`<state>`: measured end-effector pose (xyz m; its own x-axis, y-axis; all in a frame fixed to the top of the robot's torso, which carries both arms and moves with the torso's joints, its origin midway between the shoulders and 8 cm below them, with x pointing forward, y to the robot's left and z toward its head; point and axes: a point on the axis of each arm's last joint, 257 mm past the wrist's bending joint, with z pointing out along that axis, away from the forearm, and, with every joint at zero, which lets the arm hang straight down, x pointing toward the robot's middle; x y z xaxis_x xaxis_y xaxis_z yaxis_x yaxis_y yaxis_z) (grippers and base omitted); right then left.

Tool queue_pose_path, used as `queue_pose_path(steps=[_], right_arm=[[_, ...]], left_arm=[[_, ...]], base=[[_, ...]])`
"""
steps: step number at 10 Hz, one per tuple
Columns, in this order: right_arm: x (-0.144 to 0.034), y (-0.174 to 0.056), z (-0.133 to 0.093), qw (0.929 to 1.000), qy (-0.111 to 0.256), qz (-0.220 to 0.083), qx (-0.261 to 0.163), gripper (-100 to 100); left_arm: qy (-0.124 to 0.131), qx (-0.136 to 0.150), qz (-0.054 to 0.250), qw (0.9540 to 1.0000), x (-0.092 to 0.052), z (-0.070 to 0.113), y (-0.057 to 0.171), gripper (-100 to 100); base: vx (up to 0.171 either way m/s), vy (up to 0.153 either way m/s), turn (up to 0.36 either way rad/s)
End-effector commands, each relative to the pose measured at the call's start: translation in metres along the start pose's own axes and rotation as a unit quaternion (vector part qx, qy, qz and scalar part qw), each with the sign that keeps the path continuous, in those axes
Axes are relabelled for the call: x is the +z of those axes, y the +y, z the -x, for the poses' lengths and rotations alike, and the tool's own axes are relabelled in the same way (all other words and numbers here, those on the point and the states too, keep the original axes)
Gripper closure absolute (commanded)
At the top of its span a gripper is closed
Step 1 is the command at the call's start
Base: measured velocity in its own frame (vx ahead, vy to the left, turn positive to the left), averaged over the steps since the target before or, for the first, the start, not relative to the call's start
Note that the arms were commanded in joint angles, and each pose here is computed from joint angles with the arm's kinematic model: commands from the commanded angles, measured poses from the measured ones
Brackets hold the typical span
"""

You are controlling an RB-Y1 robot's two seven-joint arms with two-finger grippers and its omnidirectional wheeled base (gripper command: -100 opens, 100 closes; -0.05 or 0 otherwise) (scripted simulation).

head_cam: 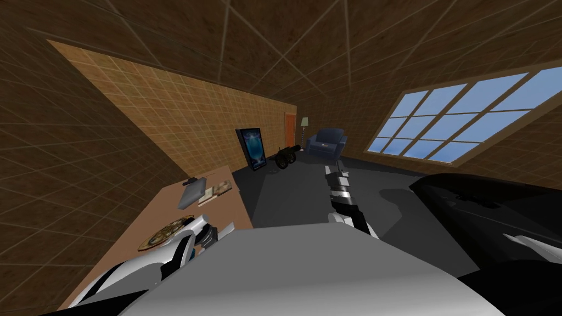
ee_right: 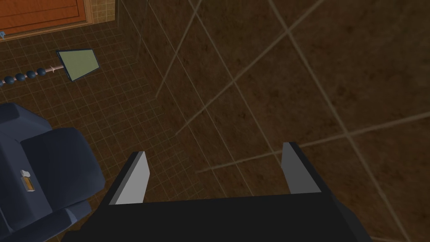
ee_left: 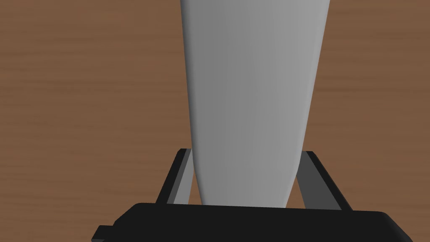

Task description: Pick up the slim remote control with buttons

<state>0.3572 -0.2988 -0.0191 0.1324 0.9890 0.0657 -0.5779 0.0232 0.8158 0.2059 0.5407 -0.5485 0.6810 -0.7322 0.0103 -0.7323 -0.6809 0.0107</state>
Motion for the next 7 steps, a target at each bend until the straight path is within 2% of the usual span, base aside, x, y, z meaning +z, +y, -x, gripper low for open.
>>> queue_pose_path(steps=[1,3,6,7], right_arm=[[0.000,0.000,0.000,1.0000,0.000,0.000,0.000,0],[0.000,0.000,0.000,1.0000,0.000,0.000,0.000,0],[0.000,0.000,0.000,1.0000,0.000,0.000,0.000,0],[0.000,0.000,0.000,1.0000,0.000,0.000,0.000,0]], left_arm=[[0.000,0.008,0.001,1.0000,-0.006,0.011,-0.001,100],[0.000,0.008,0.001,1.0000,-0.006,0.011,-0.001,100],[0.000,0.020,0.002,0.9998,-0.013,0.028,-0.003,100],[0.000,0.020,0.002,0.9998,-0.013,0.028,-0.003,100]], base=[[0.094,-0.079,0.095],[0.045,-0.048,0.026],[0.042,-0.041,0.067],[0.051,-0.041,0.039]])
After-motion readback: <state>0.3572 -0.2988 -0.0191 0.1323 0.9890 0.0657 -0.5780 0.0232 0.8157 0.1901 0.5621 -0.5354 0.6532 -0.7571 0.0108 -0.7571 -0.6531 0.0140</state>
